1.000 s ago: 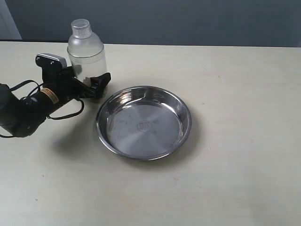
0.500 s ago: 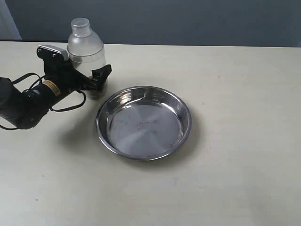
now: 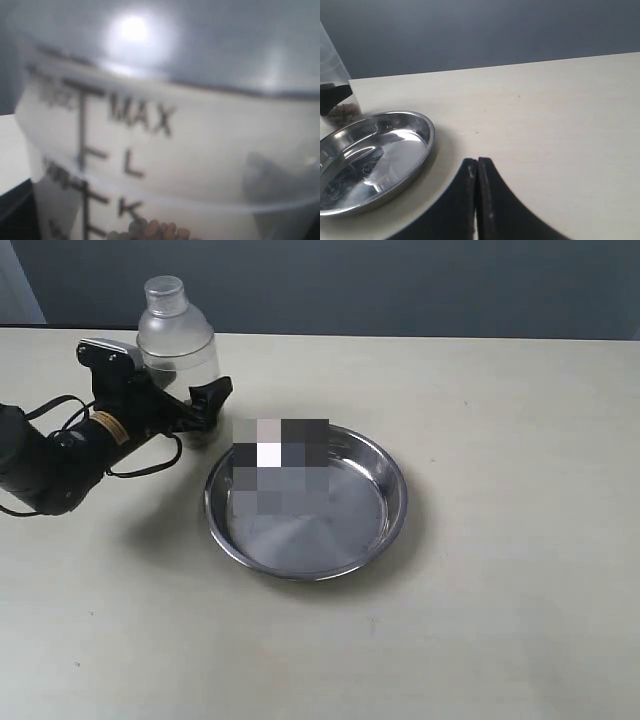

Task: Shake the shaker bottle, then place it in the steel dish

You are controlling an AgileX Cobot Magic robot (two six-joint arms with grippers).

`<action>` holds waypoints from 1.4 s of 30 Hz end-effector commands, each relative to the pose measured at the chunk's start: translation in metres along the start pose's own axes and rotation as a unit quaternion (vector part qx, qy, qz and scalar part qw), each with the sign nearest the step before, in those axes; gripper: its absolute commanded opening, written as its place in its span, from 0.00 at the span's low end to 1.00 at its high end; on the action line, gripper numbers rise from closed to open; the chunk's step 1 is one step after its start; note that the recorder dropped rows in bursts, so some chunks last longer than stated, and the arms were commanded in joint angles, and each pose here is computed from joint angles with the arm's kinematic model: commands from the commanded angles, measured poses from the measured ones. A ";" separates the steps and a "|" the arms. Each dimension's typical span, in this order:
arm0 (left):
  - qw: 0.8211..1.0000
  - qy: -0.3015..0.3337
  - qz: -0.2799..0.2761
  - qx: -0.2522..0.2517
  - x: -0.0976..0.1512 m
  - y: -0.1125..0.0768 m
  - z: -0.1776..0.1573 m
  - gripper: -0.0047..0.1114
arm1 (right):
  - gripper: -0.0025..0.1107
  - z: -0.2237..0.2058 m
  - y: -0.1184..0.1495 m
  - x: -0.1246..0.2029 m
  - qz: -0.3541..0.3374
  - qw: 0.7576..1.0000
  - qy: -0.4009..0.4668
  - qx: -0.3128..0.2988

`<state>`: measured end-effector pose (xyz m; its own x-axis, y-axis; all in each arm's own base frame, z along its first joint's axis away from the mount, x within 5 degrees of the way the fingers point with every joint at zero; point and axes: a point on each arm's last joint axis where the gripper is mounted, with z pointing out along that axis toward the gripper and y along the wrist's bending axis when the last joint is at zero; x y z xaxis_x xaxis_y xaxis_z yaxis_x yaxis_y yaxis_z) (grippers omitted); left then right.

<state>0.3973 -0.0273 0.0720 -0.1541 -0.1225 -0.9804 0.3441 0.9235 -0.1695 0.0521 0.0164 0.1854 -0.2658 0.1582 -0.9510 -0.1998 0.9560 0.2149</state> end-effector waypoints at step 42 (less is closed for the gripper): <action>0.991 0.115 -0.010 -0.063 0.032 -0.004 -0.105 0.04 | 0.02 0.000 0.000 -0.001 -0.001 1.000 -0.006 -0.001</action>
<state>0.2965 0.0034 0.0498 -0.3537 -0.0675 -0.9329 0.2215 0.9630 -0.1536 0.0521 0.0164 0.1854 -0.2657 0.1581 -0.9510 -0.1998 0.9560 0.2147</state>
